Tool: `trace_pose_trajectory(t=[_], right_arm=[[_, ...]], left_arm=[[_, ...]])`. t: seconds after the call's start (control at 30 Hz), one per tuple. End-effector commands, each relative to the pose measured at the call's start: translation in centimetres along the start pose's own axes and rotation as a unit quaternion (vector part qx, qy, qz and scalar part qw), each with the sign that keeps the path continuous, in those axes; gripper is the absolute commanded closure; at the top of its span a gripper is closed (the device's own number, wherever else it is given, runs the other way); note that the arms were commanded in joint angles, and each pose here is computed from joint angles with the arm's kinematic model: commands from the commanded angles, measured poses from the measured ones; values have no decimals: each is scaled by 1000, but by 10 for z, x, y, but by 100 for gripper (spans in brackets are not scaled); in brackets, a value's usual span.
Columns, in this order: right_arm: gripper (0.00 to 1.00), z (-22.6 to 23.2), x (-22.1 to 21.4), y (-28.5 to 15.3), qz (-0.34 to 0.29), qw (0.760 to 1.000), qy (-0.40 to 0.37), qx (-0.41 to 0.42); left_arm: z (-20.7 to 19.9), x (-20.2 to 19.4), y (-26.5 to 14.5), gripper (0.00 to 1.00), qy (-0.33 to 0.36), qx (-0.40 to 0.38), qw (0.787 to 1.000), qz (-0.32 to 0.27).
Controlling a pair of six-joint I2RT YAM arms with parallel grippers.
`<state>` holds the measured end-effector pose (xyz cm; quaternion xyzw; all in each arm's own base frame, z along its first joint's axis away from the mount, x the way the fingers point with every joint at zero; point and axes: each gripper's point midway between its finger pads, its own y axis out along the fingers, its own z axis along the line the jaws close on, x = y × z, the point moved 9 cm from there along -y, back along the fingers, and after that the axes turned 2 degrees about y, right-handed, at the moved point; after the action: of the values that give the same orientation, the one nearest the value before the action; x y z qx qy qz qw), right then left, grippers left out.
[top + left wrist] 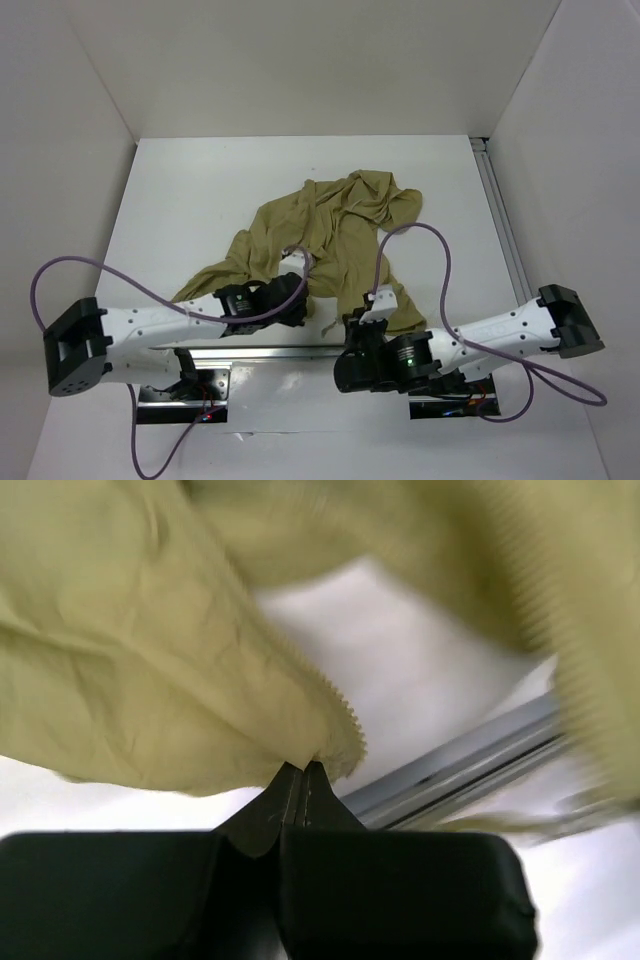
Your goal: Zip up the jacket
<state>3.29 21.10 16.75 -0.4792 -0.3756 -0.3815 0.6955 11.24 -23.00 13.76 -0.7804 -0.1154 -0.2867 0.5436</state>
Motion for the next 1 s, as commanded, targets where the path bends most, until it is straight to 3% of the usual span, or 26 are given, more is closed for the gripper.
trace_pose_trajectory(t=[0.0, 0.03, 0.1, 0.27, 0.47, 0.67, 0.83, 0.93, 0.97], right_arm=[[100, 40, 28, -4, -75, 991, 40, 104], [100, 39, 32, -5, -84, 989, -13, 120], [100, 46, 38, -9, -93, 981, 17, 172], [100, 51, 46, -6, -130, 976, -17, 171], [100, 40, 51, 2, -192, 969, -40, 150], [100, 54, 61, 4, -193, 957, -111, 186], [100, 43, 71, 4, -227, 959, -67, 153], [100, 26, 75, 4, -264, 943, -37, 198], [100, 20, 78, 1, -286, 927, -25, 242]], left_arm=[[-14, 39, -22, 100, 20, -23, 991, -133], [-16, 40, -27, 100, 30, -24, 988, -149], [-18, 47, -41, 100, 34, -30, 983, -181], [-13, 64, -70, 100, 35, -32, 964, -261], [4, 72, -99, 100, 16, -16, 949, -313], [17, 73, -127, 100, 4, -34, 937, -348], [18, 74, -137, 100, -1, -57, 932, -359], [16, 70, -135, 100, -4, -88, 930, -358], [14, 70, -140, 100, -7, -103, 927, -361]])
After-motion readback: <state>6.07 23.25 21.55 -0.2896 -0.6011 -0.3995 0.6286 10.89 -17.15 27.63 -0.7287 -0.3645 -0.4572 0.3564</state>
